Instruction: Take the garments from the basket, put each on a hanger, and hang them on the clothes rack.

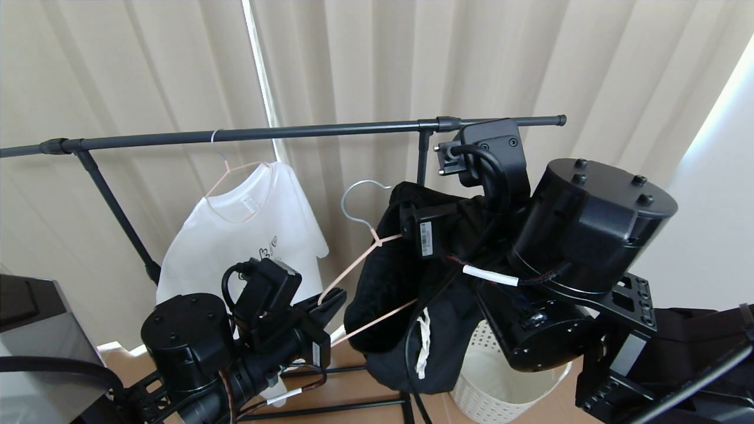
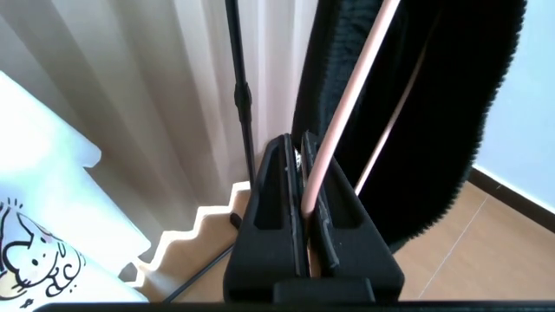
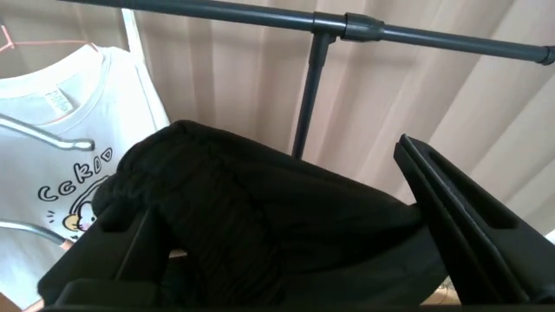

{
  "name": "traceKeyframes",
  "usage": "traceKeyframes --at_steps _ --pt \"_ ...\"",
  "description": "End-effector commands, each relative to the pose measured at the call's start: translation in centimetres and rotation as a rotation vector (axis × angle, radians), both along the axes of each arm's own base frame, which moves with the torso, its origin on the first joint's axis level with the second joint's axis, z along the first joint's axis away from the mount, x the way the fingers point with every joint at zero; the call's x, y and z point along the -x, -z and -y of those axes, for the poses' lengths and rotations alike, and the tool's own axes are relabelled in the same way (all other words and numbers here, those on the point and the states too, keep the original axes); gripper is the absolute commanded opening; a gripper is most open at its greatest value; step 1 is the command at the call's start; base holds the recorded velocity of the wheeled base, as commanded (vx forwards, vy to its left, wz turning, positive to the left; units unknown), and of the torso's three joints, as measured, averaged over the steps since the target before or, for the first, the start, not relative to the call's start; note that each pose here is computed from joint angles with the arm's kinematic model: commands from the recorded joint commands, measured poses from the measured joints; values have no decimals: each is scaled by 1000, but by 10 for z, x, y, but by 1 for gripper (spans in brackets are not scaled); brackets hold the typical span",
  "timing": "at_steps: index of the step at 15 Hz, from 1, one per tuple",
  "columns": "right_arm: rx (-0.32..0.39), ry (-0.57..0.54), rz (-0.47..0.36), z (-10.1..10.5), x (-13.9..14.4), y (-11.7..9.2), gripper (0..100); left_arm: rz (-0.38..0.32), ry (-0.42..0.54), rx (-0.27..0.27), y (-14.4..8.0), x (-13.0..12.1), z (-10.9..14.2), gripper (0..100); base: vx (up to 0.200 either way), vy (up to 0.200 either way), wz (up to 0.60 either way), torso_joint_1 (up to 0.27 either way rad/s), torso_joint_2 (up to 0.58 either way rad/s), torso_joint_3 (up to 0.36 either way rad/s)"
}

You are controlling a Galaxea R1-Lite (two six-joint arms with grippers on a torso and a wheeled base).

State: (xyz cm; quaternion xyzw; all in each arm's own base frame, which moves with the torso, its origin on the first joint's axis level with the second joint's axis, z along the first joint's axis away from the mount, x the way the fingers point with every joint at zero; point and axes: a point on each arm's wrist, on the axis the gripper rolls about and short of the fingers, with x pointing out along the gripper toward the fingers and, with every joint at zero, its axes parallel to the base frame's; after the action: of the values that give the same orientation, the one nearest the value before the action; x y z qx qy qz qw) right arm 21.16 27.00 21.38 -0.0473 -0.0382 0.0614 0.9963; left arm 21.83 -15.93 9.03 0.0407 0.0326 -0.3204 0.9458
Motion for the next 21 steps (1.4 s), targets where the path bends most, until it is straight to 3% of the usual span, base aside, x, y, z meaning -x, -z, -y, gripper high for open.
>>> traceKeyframes --at_steps 1,5,17,20,21 --pt "20 -3 -15 -5 -2 9 100 4 -2 5 -1 0 0 0 0 0 0 0 0 0" --pt "41 -13 -30 -11 -2 18 100 15 -15 19 -5 -3 -2 0 0 0 0 0 0 0" --pt "42 -65 -28 -17 18 16 100 42 -93 72 -13 -24 -13 0 0 0 0 0 0 0" --pt "31 -70 -19 -9 22 8 100 36 -93 75 -13 -24 -16 0 0 0 0 0 0 0" --pt "43 -88 -15 3 25 4 100 39 -105 77 -13 -28 -20 0 0 0 0 0 0 0"
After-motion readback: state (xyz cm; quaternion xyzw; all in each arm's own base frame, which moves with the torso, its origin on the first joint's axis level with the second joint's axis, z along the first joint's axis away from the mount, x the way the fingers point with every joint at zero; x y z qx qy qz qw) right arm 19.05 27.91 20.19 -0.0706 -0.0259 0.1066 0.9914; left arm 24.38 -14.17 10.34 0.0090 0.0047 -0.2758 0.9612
